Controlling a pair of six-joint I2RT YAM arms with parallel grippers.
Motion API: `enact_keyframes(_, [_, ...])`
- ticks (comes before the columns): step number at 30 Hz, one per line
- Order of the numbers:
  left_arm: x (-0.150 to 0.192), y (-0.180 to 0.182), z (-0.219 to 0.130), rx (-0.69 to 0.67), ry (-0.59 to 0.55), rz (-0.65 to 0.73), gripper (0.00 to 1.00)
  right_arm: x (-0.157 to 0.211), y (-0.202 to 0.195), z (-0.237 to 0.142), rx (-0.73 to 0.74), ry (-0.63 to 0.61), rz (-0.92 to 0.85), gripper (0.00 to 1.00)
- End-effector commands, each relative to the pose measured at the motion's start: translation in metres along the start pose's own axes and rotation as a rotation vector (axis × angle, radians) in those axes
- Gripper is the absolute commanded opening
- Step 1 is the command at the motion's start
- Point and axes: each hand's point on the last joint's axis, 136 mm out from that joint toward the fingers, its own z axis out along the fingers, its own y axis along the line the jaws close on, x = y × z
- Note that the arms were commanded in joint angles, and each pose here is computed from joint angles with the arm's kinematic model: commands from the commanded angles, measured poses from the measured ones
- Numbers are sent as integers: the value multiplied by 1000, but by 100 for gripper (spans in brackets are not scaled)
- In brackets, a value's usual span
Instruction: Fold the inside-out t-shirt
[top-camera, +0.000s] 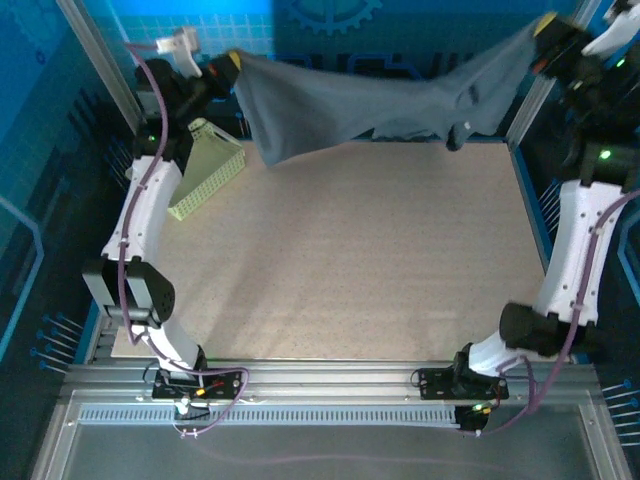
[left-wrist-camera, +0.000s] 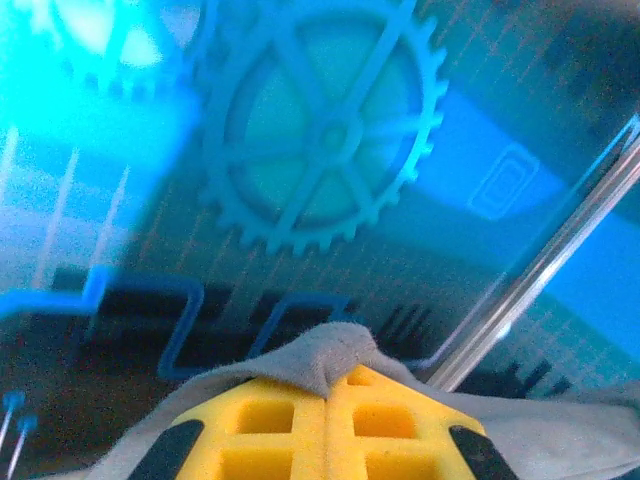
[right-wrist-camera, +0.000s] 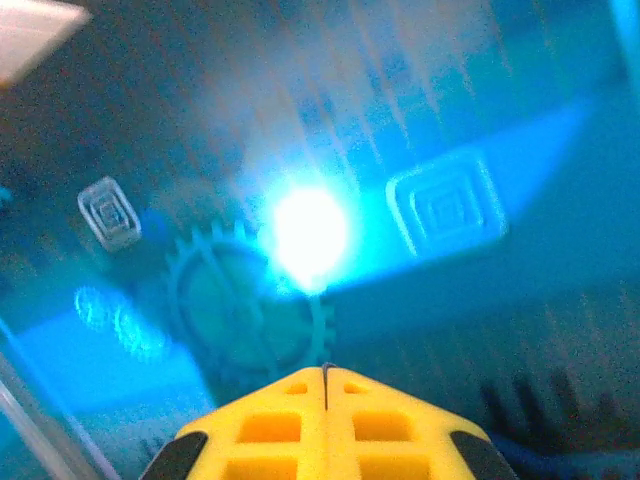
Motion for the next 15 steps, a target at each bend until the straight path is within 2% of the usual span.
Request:
enact_keyframes(1, [26, -21, -17, 116, 16, 32, 0, 43, -12, -22, 24, 26, -40, 0])
enact_keyframes(7, [127, -30, -57, 94, 209, -22, 0, 132, -45, -81, 207, 228, 52, 0])
enact_keyframes(10, [174, -28, -89, 40, 284, -51, 0, 180, -74, -118, 387, 344, 136, 0])
enact_keyframes(15, [242, -12, -152, -108, 365, -197, 0, 255, -122, -199, 716, 531, 272, 0])
